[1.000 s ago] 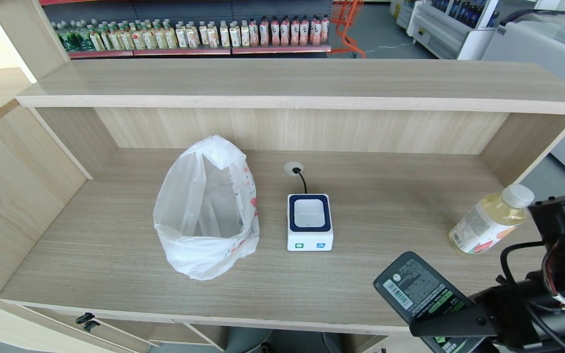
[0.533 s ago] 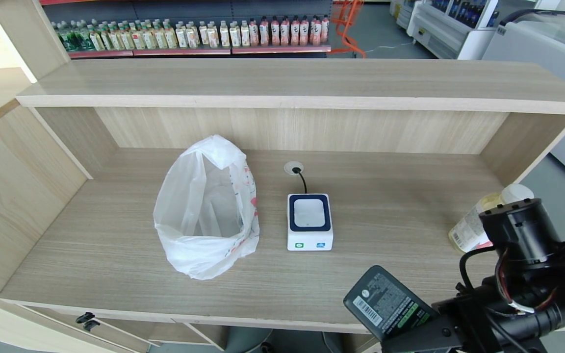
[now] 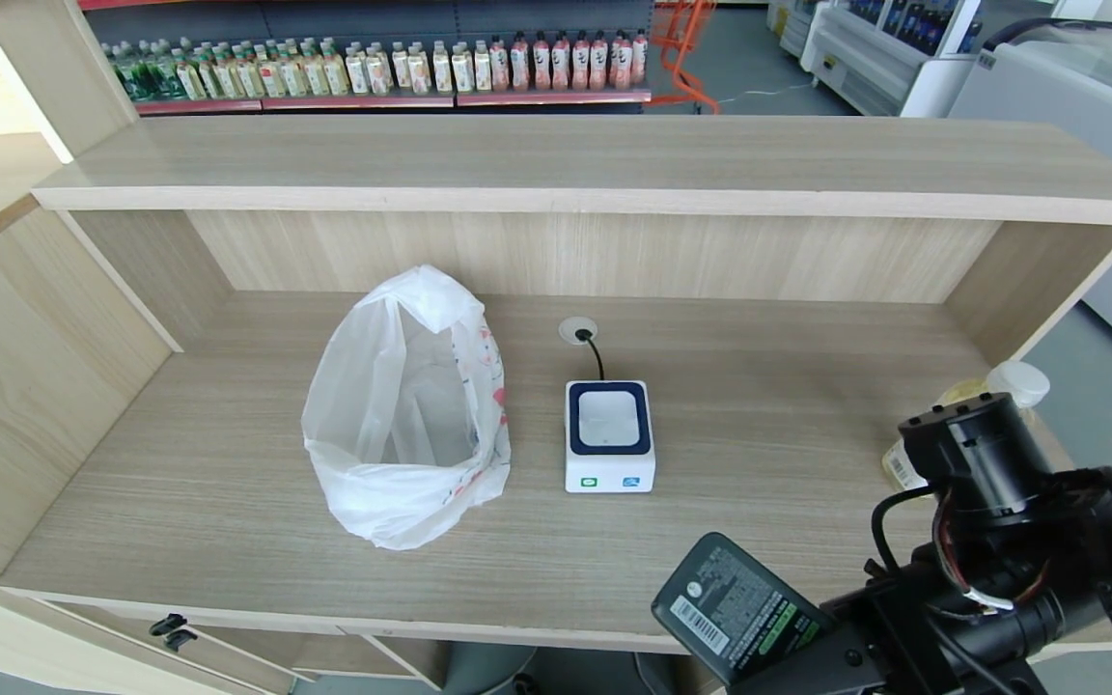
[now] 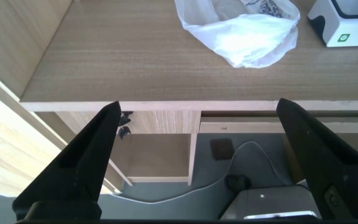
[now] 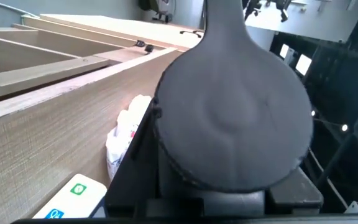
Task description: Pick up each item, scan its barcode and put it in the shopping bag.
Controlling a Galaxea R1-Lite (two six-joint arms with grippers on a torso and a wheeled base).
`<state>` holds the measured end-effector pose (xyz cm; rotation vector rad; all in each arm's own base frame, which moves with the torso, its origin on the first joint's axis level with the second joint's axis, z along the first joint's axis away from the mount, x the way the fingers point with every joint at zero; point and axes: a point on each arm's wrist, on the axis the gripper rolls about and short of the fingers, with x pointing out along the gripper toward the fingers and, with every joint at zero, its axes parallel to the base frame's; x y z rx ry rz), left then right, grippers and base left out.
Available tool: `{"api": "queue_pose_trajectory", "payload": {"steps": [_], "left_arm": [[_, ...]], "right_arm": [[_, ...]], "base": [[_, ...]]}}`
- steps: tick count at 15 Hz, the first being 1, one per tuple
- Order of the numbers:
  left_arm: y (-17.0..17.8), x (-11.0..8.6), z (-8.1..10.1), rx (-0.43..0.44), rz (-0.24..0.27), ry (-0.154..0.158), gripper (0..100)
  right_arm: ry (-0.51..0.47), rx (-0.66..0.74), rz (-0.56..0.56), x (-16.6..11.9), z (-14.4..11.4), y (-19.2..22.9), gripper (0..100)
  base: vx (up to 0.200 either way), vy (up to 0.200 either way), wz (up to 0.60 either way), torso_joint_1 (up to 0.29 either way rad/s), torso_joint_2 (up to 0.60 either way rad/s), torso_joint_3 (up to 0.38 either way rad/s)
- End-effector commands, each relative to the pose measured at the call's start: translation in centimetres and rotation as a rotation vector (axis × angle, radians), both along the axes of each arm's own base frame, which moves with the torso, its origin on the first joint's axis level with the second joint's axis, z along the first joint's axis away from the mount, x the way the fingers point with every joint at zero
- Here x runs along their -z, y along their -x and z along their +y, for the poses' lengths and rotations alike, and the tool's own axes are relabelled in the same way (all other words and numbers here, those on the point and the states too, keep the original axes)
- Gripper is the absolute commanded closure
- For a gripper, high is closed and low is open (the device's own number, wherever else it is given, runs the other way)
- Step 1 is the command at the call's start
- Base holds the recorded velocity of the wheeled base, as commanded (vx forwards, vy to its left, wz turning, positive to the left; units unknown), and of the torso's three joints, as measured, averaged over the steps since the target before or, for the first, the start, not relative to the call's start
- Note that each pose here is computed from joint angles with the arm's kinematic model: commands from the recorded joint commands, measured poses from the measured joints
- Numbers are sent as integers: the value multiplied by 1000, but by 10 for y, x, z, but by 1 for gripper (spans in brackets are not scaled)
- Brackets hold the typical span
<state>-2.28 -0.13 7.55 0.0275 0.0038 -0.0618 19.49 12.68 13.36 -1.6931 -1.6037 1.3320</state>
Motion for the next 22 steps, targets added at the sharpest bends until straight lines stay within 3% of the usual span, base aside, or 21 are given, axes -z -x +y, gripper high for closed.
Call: {"api": "queue_pose_trajectory", "payload": {"steps": [1,7,9,10,13,14,15,16,17,18,19,20,22], "left_arm": [[0,0,0,0,0,0,0],[0,0,0,0,0,0,0],[0,0,0,0,0,0,0],[0,0,0,0,0,0,0],[0,0,0,0,0,0,0],[0,0,0,0,0,0,0],[0,0,0,0,0,0,0],[0,0,0,0,0,0,0],[0,0,0,0,0,0,0],[0,0,0,0,0,0,0],[0,0,0,0,0,0,0],[0,0,0,0,0,0,0],[0,0,0,0,0,0,0]], "right_arm": [[-4,-27,-59,4,1,-2,100],[-46,-56,-52,1,2,-6,100],[-92,-7,-137,-26,-12,-1,100],[-112,63,-92,-47,-23,7,100],[-153,404,362,-79,-64,21,100],[-170,463,402,-84,-71,17,100],[-224,605,508,-92,-97,12,100],[-239,665,637,-84,-107,18,100],[-240,676,668,-82,-108,20,100],[-264,723,901,-82,-109,26,100],[-304,751,1068,-97,-109,25,100],[-363,809,1304,-110,-112,22,100],[-551,1007,1663,-124,-116,9,100]], "base": [[0,0,0,0,0,0],[0,0,0,0,0,0],[0,0,0,0,0,0],[0,0,0,0,0,0],[0,0,0,0,0,0],[0,0,0,0,0,0],[0,0,0,0,0,0],[0,0,0,0,0,0],[0,0,0,0,0,0],[0,0,0,0,0,0],[0,0,0,0,0,0],[0,0,0,0,0,0],[0,0,0,0,0,0]]}}
